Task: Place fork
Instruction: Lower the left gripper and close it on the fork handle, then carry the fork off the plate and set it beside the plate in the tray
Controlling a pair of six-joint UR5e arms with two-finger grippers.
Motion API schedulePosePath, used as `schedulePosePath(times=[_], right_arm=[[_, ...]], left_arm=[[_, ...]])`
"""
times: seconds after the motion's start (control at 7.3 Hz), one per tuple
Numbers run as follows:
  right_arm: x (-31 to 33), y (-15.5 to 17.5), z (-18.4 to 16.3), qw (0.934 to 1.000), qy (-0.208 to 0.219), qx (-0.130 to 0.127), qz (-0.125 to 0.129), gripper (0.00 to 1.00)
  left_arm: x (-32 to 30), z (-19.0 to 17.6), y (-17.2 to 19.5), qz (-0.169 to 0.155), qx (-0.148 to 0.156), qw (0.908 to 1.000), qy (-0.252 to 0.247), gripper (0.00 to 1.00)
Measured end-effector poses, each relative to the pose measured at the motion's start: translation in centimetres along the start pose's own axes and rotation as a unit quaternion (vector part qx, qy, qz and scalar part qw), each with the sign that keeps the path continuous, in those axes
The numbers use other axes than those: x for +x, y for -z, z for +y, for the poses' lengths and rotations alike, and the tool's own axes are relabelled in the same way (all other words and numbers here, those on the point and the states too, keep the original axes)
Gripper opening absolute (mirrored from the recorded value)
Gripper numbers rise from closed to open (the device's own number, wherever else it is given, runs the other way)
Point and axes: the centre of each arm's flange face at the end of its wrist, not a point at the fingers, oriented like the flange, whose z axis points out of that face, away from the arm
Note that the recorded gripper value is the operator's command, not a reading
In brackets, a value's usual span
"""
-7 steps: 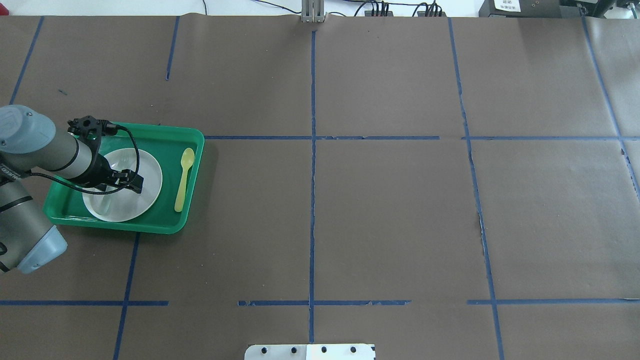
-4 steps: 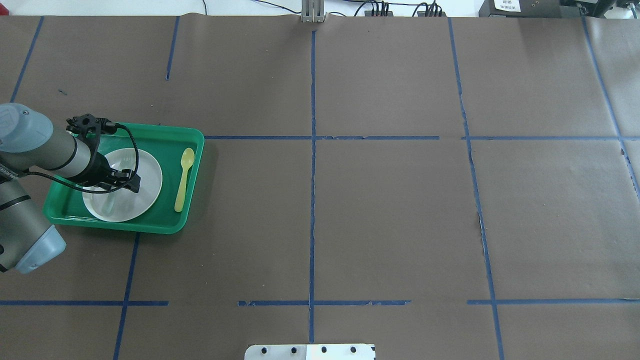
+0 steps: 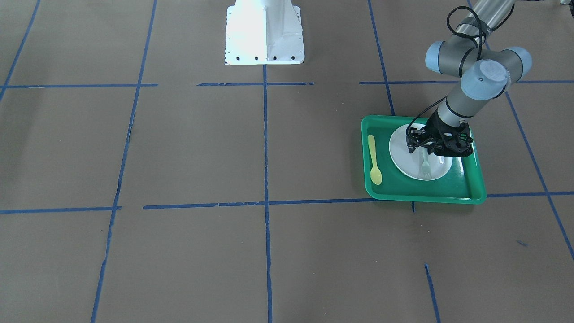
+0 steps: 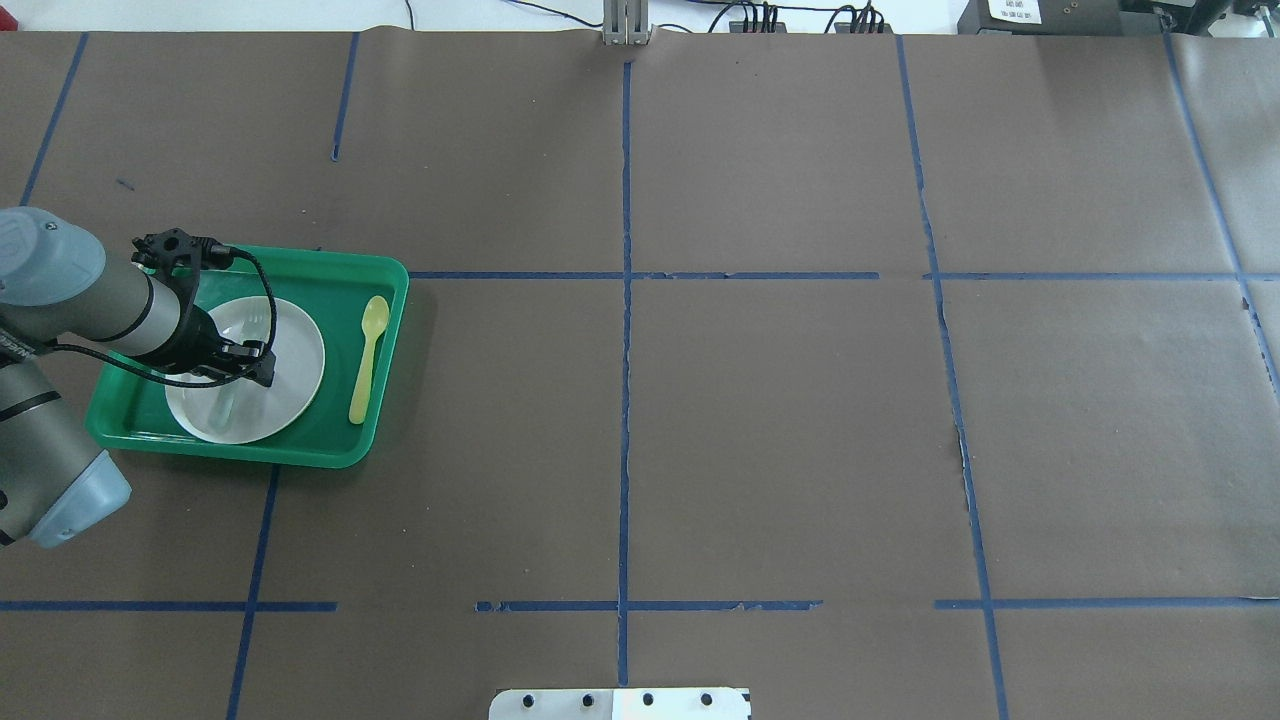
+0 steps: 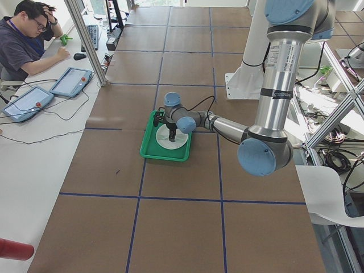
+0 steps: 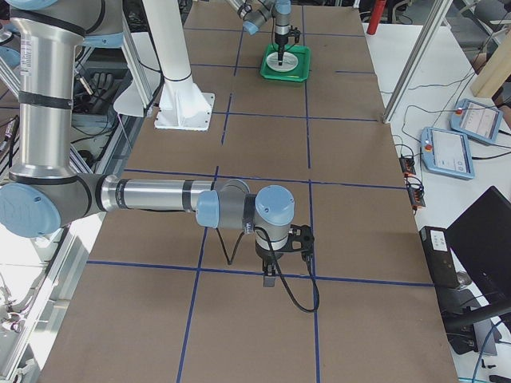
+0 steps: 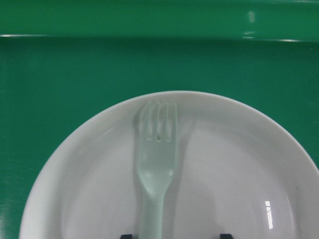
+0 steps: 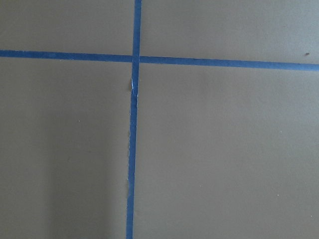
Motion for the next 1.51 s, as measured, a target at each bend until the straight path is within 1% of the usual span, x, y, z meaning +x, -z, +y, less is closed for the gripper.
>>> schedulePosePath(times=[0.14, 0.27, 0.68, 0.96, 1.23, 1.51], right_arm=[[0.0, 0.0, 0.0, 1.0, 0.0, 0.0, 0.0, 1.0], [0.0, 0.0, 0.0, 1.0, 0.0, 0.0, 0.0, 1.0], [0.0, 0.0, 0.0, 1.0, 0.0, 0.0, 0.0, 1.0], [0.0, 0.0, 0.0, 1.0, 0.0, 0.0, 0.0, 1.0], [0.0, 0.0, 0.0, 1.0, 0.0, 0.0, 0.0, 1.0], [0.0, 0.0, 0.0, 1.0, 0.0, 0.0, 0.0, 1.0]], left_arm=[[0.0, 0.0, 0.2, 0.0, 0.001, 1.0, 0.0, 0.02], [-0.2, 0.0, 0.3, 0.0, 0.002, 1.0, 0.001, 0.0], [-0.9, 0.9, 1.3, 0.003, 0.003, 1.0, 0.001, 0.0], [-2.1, 1.6, 3.6, 0.007, 0.012, 0.9998, -0.011, 0.0], [-5.5, 0.4, 5.0, -0.006, 0.028, 0.9993, -0.023, 0.0], [-8.7, -0.7, 4.5, -0.024, 0.029, 0.9988, -0.032, 0.0]])
